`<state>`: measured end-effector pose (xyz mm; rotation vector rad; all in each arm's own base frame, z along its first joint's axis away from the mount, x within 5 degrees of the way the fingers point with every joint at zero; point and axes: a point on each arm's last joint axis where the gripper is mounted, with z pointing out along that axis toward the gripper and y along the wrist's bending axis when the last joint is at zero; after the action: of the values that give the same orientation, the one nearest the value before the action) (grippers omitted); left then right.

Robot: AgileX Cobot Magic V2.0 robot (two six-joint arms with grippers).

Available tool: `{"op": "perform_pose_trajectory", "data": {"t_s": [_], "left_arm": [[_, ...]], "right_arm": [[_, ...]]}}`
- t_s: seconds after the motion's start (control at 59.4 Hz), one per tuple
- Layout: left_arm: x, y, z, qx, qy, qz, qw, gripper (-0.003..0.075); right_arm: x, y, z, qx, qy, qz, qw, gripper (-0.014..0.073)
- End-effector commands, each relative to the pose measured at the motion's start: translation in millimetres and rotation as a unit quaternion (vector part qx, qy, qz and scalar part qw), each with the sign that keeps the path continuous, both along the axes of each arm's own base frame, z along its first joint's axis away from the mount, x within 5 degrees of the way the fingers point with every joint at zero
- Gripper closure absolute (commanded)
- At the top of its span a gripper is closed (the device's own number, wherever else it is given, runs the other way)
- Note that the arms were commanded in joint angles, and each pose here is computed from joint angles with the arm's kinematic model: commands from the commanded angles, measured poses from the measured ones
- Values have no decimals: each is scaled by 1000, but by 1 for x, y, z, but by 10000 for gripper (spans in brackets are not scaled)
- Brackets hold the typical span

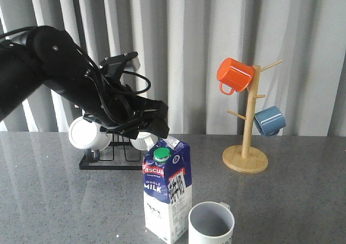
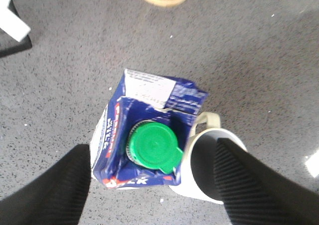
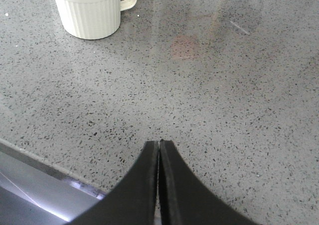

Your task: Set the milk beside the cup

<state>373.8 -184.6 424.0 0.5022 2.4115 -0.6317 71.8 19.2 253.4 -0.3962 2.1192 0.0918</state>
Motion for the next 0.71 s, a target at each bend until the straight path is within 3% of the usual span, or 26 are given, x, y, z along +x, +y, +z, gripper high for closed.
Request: {"op": "perform_pose_trajectory", "data": {"t_s": [0.0,0.219,0.303,0.404,0.623,0.69], "left_arm": [[-35,10,53,-43,-66,-5,997,213],[-76,28,95,-59,-124,-2,991,220],[-96,37,113,-65,-152,-4,986,258],[-120,48,131,-62,-191,-6,980,367],[-167,70,160,-57,-261,-15,964,722],[-181,76,162,-48,-274,-23,960,729]], "right_arm": [[4,2,14,9,-41,7,999,602],[4,2,14,8,-43,7,999,602],[4,2,13,8,-41,7,999,602],[4,2,13,7,-39,6,999,602],[4,2,13,6,-39,7,999,602],[4,2,13,6,-39,7,999,602]]}}
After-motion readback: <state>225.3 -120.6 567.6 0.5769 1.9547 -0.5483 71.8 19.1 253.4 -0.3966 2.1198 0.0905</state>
